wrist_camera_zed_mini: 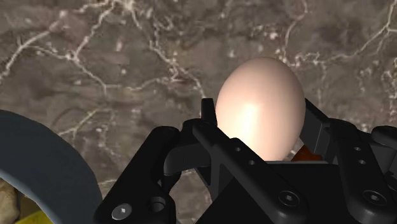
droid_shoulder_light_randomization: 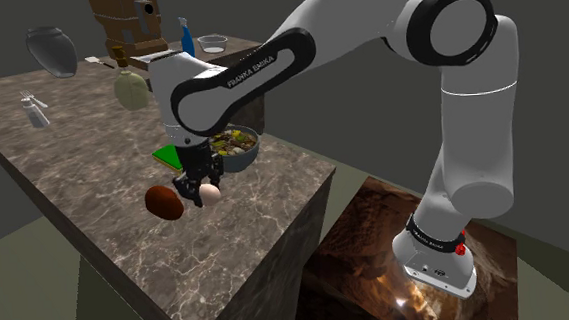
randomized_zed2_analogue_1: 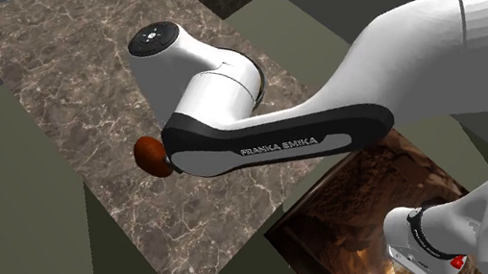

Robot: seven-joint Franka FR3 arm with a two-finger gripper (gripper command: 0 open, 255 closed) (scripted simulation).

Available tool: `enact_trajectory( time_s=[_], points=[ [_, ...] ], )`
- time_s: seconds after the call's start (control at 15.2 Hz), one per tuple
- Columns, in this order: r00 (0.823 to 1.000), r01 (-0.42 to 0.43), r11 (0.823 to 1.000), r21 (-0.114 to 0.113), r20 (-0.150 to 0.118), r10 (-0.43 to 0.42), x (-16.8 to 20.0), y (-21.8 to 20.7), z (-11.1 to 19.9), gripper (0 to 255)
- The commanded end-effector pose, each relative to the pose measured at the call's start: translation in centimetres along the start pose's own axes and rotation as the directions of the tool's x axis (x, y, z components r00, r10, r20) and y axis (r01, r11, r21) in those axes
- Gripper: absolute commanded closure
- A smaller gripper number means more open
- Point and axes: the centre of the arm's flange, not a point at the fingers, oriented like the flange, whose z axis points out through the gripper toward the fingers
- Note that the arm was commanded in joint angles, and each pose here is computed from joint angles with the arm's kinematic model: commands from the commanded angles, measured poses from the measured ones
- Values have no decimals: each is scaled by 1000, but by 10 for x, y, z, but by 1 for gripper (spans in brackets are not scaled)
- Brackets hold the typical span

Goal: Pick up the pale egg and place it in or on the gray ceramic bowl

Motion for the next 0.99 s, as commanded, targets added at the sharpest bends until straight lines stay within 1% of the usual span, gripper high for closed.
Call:
enact_trajectory(
  time_s=[0.0,0.92],
  points=[
    [1000,0,1000,0,0,0,-2,-1,-10,255],
    [1000,0,1000,0,0,0,-14,-5,-83,255]
  ],
)
